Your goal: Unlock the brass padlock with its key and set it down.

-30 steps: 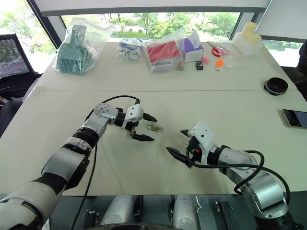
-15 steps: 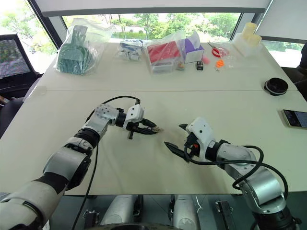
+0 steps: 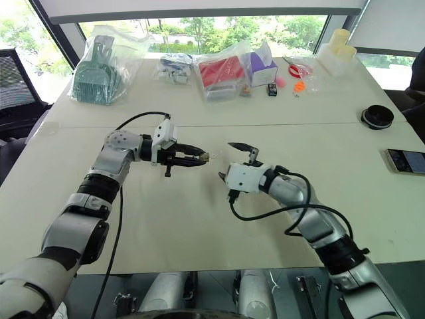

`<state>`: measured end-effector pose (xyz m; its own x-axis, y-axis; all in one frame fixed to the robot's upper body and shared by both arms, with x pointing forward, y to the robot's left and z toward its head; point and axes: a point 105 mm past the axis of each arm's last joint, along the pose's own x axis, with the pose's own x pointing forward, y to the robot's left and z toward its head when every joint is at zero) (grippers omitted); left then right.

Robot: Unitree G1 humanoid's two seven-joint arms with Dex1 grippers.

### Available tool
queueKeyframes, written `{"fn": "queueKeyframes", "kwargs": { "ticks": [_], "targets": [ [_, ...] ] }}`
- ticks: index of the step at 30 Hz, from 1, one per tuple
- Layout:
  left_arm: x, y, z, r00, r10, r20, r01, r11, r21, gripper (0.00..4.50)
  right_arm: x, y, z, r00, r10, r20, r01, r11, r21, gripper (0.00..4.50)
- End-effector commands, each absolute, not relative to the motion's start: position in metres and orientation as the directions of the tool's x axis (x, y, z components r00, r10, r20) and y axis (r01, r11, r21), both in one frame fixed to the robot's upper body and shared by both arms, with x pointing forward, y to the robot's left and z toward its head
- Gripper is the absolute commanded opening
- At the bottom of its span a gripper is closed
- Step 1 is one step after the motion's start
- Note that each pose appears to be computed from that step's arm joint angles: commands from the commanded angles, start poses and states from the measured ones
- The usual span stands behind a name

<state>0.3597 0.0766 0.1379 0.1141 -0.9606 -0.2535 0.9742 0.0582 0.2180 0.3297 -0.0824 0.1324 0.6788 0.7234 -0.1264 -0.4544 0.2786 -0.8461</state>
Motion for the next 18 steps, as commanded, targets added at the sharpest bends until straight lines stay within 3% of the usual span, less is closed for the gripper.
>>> {"fn": "queueKeyframes", "kwargs": {
  "ticks": [1,4,11,18],
  "targets": [
    [0.359,0.078,0.151,0.14,-0.965,-0.222,0.961,0.079,0.264,0.75,0.334,-0.071,0.147,0.653,0.755,-0.063,-0.383,0.256,-0.888,4.5],
    [0.36,0.077,0.152,0.165,-0.964,-0.208,0.957,0.105,0.272,0.75,0.336,-0.066,0.149,0.64,0.767,-0.054,-0.366,0.243,-0.898,3.66],
    [0.363,0.074,0.15,0.193,-0.959,-0.207,0.95,0.13,0.285,0.75,0.333,-0.059,0.149,0.605,0.794,-0.06,-0.367,0.211,-0.906,0.03],
    [0.359,0.068,0.147,0.172,-0.959,-0.224,0.941,0.093,0.324,0.75,0.33,-0.051,0.145,0.574,0.811,-0.114,-0.396,0.152,-0.906,0.03]
  ]
}}
